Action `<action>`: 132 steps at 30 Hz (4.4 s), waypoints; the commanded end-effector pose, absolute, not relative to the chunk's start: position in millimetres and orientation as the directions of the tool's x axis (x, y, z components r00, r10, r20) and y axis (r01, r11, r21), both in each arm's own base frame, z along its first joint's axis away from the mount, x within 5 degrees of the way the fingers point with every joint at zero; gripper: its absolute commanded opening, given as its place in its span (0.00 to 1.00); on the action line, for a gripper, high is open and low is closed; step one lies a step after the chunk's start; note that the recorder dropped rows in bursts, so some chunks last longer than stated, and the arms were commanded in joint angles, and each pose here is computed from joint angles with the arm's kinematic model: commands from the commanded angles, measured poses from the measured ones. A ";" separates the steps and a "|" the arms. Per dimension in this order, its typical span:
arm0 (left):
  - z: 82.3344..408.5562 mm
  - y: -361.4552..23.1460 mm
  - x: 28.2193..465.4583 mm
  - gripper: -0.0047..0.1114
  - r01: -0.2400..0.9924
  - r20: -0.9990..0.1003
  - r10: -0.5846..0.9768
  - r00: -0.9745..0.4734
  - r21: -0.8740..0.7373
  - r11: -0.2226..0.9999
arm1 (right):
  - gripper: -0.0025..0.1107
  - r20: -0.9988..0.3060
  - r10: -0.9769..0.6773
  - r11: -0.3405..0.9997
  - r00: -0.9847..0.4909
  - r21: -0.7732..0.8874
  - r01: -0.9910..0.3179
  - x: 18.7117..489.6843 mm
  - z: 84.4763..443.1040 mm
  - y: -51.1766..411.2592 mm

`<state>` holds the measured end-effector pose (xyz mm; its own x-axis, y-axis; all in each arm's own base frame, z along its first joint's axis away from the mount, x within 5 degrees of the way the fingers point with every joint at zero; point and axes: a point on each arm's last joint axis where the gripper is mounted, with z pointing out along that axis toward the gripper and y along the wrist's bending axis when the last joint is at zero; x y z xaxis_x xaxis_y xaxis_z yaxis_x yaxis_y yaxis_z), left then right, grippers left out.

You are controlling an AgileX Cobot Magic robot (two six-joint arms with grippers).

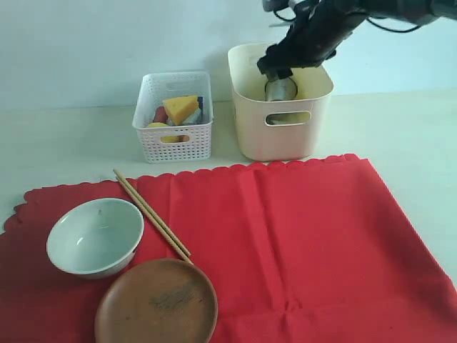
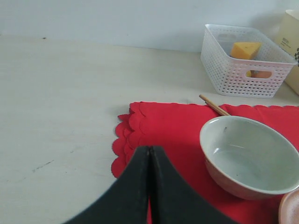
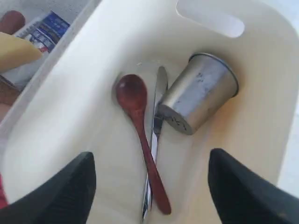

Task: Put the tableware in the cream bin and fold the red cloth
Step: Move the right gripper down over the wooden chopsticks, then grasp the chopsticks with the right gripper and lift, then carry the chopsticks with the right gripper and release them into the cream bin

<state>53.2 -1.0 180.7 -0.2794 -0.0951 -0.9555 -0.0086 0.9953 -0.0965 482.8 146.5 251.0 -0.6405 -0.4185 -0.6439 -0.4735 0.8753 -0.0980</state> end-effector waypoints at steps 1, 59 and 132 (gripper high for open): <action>180.9 -0.9 53.1 0.05 -0.010 -0.959 -0.096 -0.268 -0.097 0.995 | 0.61 -0.673 -0.387 0.872 -0.630 -0.046 -0.487 460.5 301.6 143.4; 180.9 -0.9 53.1 0.05 -0.010 -0.959 -0.096 -0.268 -0.097 0.995 | 0.39 -0.286 -0.710 0.665 -0.644 0.029 -0.746 318.5 106.7 342.5; 180.9 -0.9 53.1 0.05 -0.010 -0.959 -0.096 -0.268 -0.097 0.995 | 0.54 -0.820 -0.209 0.849 -0.534 0.119 -0.514 431.6 302.4 146.1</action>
<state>53.2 -1.0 180.7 -0.2794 -0.0951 -0.9555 -0.0086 0.9953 -0.0965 448.9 137.5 284.7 -0.5153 -0.1786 -0.8382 -0.4540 0.8864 0.0902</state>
